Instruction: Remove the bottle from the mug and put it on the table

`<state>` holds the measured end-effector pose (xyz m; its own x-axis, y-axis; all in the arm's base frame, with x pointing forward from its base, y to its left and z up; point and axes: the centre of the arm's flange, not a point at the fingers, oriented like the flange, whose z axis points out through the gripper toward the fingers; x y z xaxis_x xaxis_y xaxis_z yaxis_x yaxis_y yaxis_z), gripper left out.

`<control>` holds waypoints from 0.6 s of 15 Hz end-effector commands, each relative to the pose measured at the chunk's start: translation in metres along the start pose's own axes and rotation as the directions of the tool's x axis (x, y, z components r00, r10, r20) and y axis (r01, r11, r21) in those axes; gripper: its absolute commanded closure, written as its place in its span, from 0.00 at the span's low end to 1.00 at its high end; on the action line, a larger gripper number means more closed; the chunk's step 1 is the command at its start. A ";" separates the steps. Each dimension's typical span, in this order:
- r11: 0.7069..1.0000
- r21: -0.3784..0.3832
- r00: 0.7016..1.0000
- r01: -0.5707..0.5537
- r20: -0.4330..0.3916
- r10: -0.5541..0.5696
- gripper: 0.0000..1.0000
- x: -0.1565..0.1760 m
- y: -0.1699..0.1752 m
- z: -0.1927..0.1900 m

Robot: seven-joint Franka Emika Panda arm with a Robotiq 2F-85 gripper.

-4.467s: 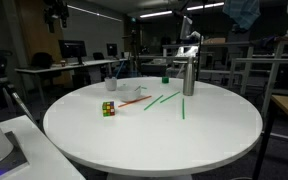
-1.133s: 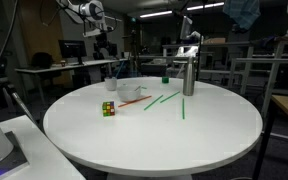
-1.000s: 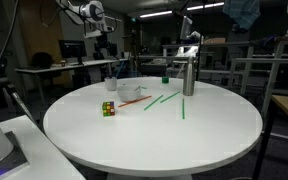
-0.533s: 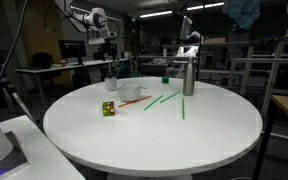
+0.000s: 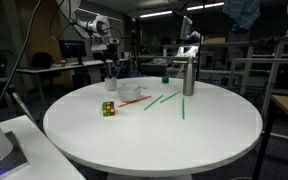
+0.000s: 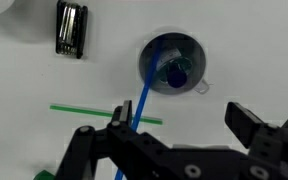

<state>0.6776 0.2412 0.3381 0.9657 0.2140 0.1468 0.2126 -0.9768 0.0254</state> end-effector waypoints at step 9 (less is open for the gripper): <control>0.997 0.057 0.995 -0.050 0.089 0.045 0.00 0.019 -0.019 0.040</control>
<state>0.6865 0.2564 0.3007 0.9761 0.1934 0.0991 0.1967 -0.9802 -0.0241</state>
